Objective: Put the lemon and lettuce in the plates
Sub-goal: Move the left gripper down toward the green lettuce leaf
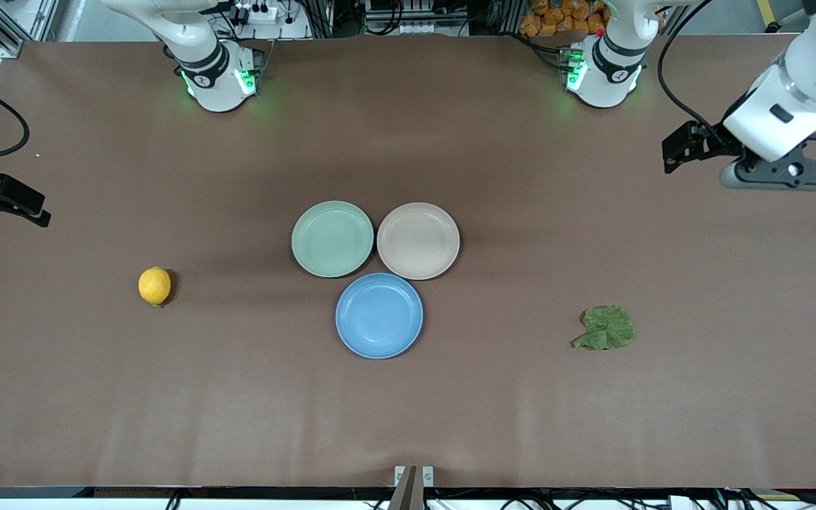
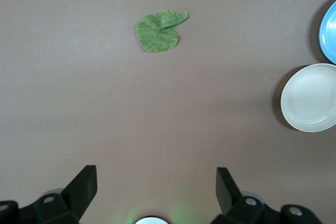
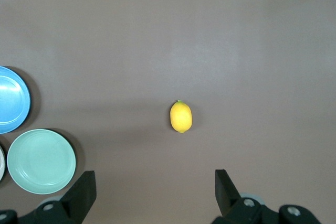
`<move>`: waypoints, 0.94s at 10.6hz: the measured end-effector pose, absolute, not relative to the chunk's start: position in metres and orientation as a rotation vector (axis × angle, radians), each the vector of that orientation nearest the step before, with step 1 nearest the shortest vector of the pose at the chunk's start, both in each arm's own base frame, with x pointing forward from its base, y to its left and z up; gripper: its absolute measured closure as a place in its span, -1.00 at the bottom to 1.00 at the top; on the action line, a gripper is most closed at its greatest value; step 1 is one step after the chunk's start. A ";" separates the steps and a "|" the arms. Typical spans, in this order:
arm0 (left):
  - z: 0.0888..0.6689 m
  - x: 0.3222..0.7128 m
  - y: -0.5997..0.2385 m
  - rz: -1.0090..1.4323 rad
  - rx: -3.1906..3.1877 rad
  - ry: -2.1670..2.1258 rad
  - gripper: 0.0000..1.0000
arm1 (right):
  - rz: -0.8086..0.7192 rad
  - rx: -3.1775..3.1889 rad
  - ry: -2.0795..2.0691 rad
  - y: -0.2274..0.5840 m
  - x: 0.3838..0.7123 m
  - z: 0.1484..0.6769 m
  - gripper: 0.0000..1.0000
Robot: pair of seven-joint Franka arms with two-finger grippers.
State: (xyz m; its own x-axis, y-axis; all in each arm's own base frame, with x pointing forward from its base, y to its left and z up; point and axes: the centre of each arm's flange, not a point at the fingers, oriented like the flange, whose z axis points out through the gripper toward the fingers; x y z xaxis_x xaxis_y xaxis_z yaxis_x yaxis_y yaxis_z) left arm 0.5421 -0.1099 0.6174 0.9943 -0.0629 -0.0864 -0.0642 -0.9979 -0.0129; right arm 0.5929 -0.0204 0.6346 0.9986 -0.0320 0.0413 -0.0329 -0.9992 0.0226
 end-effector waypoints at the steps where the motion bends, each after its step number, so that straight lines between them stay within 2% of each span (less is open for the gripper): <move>1: 0.609 0.548 -0.109 0.151 -3.123 0.098 -1.00 | 0.063 3.117 -0.051 -0.020 0.593 0.634 -1.00; 10: 0.512 0.616 -0.096 0.152 -3.161 -0.084 -1.00 | 0.044 3.131 0.001 0.000 0.596 0.628 -1.00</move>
State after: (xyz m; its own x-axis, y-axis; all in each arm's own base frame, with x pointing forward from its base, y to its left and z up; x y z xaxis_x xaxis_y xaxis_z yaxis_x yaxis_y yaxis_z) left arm 0.6165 -0.0962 0.5125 0.9940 0.0521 -0.0962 0.0544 -0.9983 0.0214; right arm 0.5958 -0.0002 0.6284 0.9996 0.0006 0.0284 0.0003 -1.0000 0.0099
